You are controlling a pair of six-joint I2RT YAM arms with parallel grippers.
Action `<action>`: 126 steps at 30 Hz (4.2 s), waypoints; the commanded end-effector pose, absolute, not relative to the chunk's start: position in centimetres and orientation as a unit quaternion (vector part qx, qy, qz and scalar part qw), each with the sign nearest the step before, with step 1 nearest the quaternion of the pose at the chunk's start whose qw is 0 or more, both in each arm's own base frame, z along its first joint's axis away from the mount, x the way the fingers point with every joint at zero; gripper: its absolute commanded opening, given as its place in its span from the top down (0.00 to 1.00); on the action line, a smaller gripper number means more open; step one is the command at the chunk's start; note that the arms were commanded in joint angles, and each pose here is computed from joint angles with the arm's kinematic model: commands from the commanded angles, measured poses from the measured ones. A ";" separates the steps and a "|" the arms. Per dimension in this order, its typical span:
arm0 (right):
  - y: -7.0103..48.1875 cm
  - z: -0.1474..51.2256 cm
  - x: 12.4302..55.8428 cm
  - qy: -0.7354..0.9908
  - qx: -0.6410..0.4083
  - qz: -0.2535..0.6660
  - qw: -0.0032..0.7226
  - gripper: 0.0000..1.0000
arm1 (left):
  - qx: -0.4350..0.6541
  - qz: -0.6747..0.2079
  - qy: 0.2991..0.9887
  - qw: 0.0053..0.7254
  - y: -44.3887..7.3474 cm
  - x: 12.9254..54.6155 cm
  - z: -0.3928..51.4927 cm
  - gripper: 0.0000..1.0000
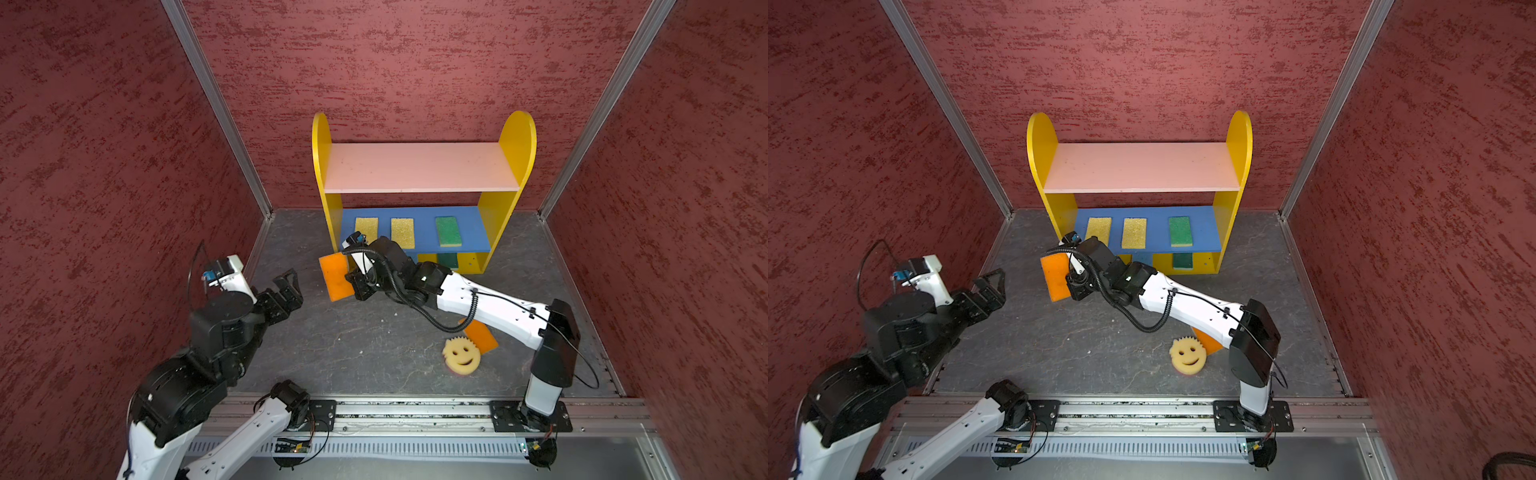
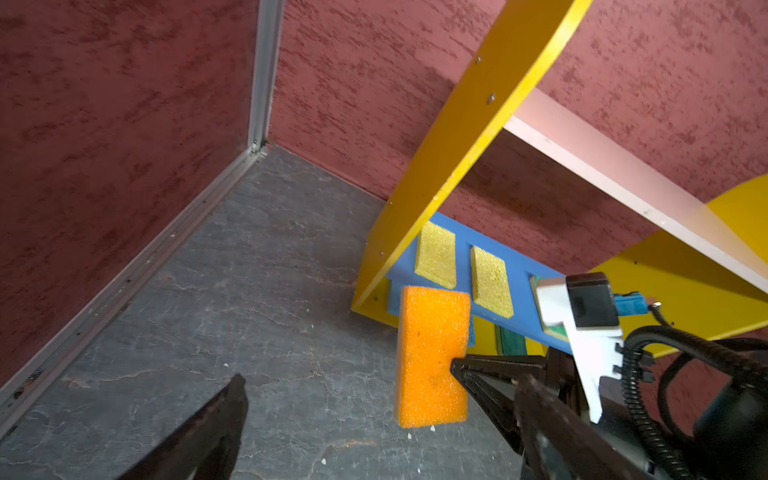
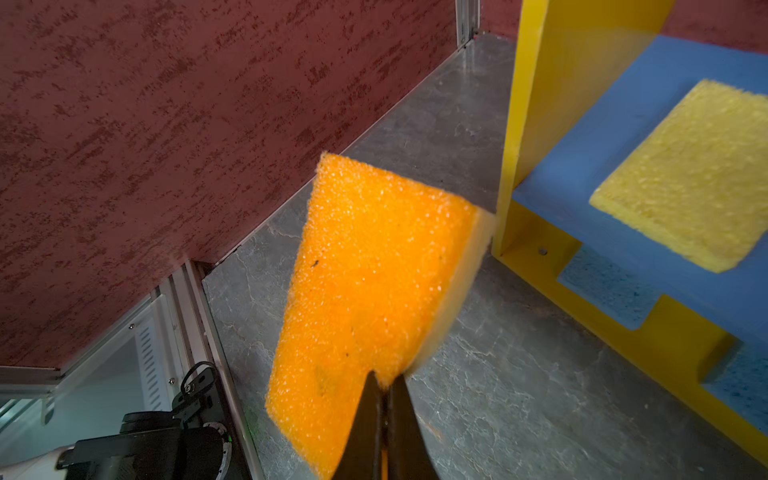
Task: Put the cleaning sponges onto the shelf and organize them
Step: 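Grasp the orange sponge with the right gripper and lift it upright, then carry the orange sponge to the pink shelf with right gripper while left approaches, then lower the orange sponge flat onto the pink shelf with the right gripper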
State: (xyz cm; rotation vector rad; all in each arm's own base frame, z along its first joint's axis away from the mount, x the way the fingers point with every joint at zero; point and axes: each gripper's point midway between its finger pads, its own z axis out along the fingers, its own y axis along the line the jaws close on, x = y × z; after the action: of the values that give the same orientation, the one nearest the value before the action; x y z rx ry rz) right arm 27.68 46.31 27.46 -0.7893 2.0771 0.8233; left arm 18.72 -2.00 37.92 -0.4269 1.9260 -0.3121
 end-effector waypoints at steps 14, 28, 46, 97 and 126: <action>39.2 41.8 32.1 0.741 -0.296 0.247 0.549 1.00 | -0.005 -0.239 0.769 0.593 -10.3 22.4 46.6 0.03; 36.6 58.5 32.8 0.621 -0.237 0.239 0.708 1.00 | 0.089 -0.236 0.720 0.647 -16.4 27.6 56.3 0.03; 38.1 54.5 37.1 0.668 -0.206 0.205 0.684 1.00 | 0.096 -0.253 0.648 0.712 -16.5 27.2 61.8 0.51; 37.6 43.9 48.5 0.746 -0.172 0.258 0.590 0.85 | 0.015 -0.193 0.820 0.539 -18.4 44.8 45.4 0.99; 34.1 48.5 47.1 0.730 -0.142 0.254 0.619 0.48 | -0.005 -0.231 0.795 0.561 -17.3 42.9 48.2 0.72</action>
State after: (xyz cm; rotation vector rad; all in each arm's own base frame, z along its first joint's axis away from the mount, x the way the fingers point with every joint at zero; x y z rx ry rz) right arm 48.47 35.59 45.67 -0.3465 1.7170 0.5754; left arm 44.28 -17.81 45.78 -0.0028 1.9320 -0.4982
